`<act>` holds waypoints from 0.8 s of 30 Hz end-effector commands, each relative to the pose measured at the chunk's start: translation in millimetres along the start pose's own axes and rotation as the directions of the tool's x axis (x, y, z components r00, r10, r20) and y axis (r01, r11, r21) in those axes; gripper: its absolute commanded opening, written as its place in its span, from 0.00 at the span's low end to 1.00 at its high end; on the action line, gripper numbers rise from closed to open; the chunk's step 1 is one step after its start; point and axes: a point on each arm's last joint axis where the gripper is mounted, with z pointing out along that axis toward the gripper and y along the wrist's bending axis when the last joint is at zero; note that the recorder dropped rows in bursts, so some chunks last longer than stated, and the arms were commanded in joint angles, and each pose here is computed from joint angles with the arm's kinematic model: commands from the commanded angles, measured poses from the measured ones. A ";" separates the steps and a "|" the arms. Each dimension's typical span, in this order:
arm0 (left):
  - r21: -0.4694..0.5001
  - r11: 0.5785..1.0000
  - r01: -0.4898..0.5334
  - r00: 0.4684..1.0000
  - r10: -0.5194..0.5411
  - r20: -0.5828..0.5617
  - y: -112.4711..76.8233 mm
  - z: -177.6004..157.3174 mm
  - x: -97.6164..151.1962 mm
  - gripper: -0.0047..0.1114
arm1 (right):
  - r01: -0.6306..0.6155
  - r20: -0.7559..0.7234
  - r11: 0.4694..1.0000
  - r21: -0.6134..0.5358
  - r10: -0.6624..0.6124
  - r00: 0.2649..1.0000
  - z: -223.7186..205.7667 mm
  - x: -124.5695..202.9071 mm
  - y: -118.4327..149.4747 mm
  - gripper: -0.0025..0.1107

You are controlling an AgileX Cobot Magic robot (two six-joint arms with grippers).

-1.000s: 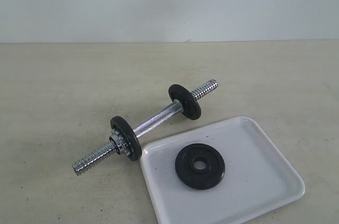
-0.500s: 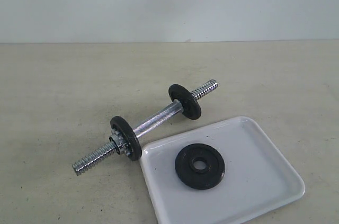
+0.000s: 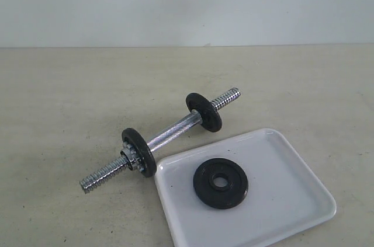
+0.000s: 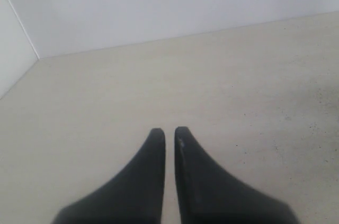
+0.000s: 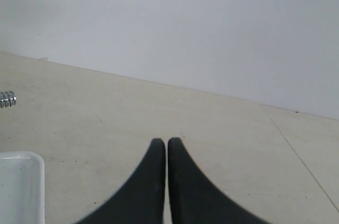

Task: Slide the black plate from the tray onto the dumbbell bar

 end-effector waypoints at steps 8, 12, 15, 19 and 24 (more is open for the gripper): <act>0.012 1.000 0.020 1.000 -0.020 -0.001 -0.9 0.2 1.1 0.08 | 0.003 0.008 1.000 0.012 -0.003 1.000 -0.5 -1.0 -0.8 0.02; 0.012 1.000 0.020 1.000 -0.020 -0.001 -0.9 0.2 1.1 0.08 | 0.003 0.008 1.000 0.012 -0.003 1.000 -0.5 -1.0 -0.8 0.02; 0.011 1.000 0.018 1.000 -0.018 -0.001 -0.9 0.2 1.1 0.08 | 0.003 0.008 1.000 0.012 -0.003 1.000 -0.5 -1.0 -0.8 0.02; 0.011 1.000 0.018 1.000 -0.018 -0.001 -0.9 0.2 1.1 0.08 | 0.003 0.009 1.000 0.009 -0.003 1.000 -0.5 -1.0 -0.7 0.02; 0.011 1.000 0.018 1.000 -0.018 -0.001 -0.9 0.2 1.1 0.08 | 0.007 0.022 0.999 -0.037 -0.006 1.000 -0.6 -1.7 2.0 0.02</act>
